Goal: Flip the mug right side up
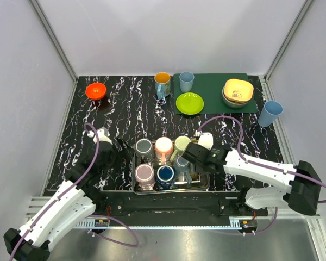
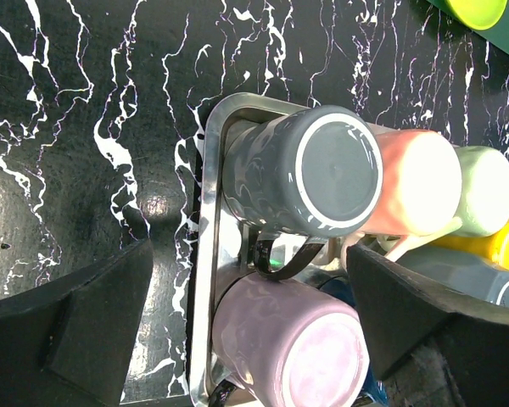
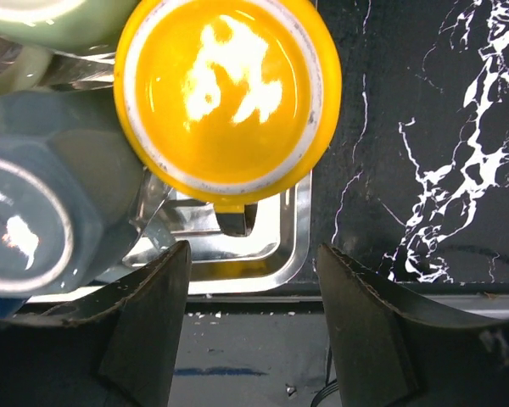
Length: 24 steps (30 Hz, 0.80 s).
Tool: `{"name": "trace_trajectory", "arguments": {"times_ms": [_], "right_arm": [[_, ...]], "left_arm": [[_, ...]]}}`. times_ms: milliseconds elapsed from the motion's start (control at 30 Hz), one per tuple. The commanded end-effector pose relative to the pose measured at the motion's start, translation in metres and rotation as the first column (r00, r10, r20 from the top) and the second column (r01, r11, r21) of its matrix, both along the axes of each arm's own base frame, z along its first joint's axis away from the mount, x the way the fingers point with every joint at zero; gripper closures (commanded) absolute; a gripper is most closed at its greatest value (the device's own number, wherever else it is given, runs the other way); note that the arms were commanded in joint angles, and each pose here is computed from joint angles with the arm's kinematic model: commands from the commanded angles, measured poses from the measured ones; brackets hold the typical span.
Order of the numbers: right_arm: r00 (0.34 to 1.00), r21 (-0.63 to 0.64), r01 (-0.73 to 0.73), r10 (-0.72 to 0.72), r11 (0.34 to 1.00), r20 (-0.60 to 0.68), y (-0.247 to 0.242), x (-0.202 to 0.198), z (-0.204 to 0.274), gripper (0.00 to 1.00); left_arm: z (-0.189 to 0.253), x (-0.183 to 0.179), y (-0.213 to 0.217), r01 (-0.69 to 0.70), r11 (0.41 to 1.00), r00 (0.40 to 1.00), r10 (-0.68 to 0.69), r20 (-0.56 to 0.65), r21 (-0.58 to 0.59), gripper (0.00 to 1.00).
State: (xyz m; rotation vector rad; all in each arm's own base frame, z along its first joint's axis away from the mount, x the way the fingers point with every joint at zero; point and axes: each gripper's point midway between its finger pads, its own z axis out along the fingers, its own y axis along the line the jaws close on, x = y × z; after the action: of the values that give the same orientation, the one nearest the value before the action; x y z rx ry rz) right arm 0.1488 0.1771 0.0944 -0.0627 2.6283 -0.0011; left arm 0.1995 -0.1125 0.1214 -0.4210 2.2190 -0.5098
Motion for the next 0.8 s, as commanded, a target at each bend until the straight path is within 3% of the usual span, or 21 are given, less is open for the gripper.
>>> {"name": "trace_trajectory", "arguments": {"times_ms": [0,133,233,533,767], "right_arm": [[0.996,-0.034,0.046,-0.043,0.998,0.077,-0.001,0.015,-0.003,0.35],[0.993,-0.047,0.058,-0.053,0.997,0.109,-0.005,0.020,-0.005,0.47],[0.991,-0.063,0.062,-0.054,0.996,0.125,-0.006,0.024,-0.007,0.50],[0.991,-0.078,0.046,-0.035,0.996,0.129,-0.001,0.032,-0.021,0.45],[0.988,-0.065,0.056,-0.046,0.996,0.151,-0.003,0.042,-0.023,0.50]], "left_arm": [[0.004,0.003,-0.004,0.011,1.000,1.000,-0.011,0.022,-0.023,0.02],[0.002,0.002,-0.004,0.009,1.000,1.000,-0.008,0.015,-0.025,0.02],[0.002,0.002,-0.004,0.006,1.000,1.000,-0.006,0.015,-0.022,0.02],[-0.002,0.002,-0.002,0.001,1.000,1.000,-0.001,-0.001,-0.009,0.02],[-0.004,0.002,-0.003,0.004,1.000,1.000,-0.004,-0.013,-0.003,0.02]]}}
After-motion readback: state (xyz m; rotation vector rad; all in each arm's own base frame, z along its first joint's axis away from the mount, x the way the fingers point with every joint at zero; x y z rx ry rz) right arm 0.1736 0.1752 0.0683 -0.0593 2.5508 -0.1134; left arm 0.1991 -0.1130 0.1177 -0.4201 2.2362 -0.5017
